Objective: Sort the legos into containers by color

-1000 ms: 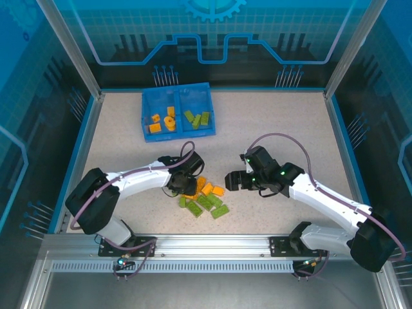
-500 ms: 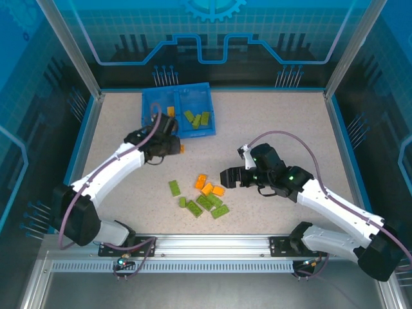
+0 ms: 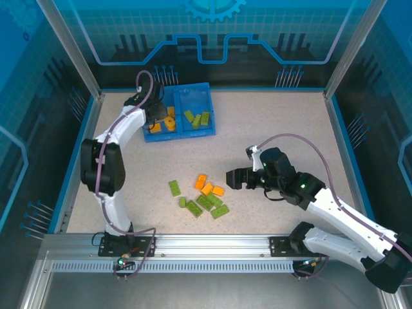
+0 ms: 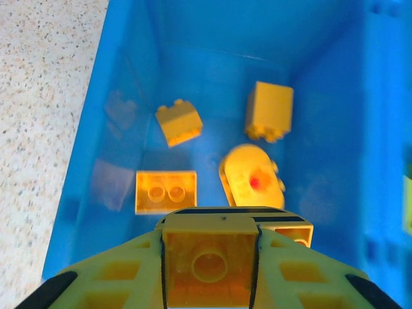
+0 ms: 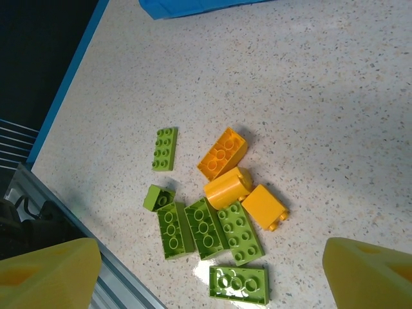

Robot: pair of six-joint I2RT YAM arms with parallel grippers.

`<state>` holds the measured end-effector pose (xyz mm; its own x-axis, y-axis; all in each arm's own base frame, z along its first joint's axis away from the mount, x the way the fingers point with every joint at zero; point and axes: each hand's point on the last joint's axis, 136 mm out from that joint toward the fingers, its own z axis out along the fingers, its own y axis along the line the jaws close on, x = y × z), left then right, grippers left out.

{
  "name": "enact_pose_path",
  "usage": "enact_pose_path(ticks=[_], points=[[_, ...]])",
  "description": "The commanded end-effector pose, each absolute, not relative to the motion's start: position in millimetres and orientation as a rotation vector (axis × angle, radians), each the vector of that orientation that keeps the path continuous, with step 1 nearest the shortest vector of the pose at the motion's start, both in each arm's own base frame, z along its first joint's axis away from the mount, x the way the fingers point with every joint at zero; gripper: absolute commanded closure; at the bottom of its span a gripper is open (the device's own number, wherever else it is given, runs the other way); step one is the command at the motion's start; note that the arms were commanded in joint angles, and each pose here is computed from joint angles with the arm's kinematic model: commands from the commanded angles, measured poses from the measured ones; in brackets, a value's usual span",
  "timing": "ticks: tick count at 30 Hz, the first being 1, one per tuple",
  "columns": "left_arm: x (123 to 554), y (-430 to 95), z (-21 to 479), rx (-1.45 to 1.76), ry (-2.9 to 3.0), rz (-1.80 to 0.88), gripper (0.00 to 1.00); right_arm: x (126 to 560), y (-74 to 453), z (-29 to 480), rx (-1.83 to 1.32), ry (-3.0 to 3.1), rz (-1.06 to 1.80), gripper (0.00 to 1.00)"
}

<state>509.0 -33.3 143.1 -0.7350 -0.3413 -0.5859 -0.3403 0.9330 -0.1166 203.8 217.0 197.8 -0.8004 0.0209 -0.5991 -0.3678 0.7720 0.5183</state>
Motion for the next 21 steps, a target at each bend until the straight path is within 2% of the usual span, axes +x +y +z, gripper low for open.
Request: enact_pose_path(ticks=[1, 3, 6, 10, 17, 21], points=[[532.5, -33.4, 135.4, -0.495, 2.473, -0.062, 0.71, 199.5, 211.0, 197.7, -0.235, 2.372, 0.839, 0.09], [543.6, -35.5, 127.4, -0.497, 2.494, -0.078, 0.69, 198.5, 210.1, 199.6, -0.234, 2.368, 0.839, 0.09], [553.9, -36.7, 121.2, -0.504, 2.514, -0.075, 0.53, 198.0, 208.6, 202.3, -0.228, 2.367, 0.837, 0.09], [557.3, -38.8, 131.9, -0.512, 2.494, -0.102, 0.44, 198.2, 207.8, 205.9, -0.218, 2.359, 0.838, 0.09], [534.5, -56.9, 183.6, -0.464, 2.422, -0.23, 0.45, 202.4, 207.2, 202.6, -0.217, 2.369, 0.803, 0.09], [489.9, -94.9, 235.2, -0.336, 2.333, -0.363, 0.45, 208.6, 208.3, 191.0, -0.218, 2.408, 0.751, 0.09]])
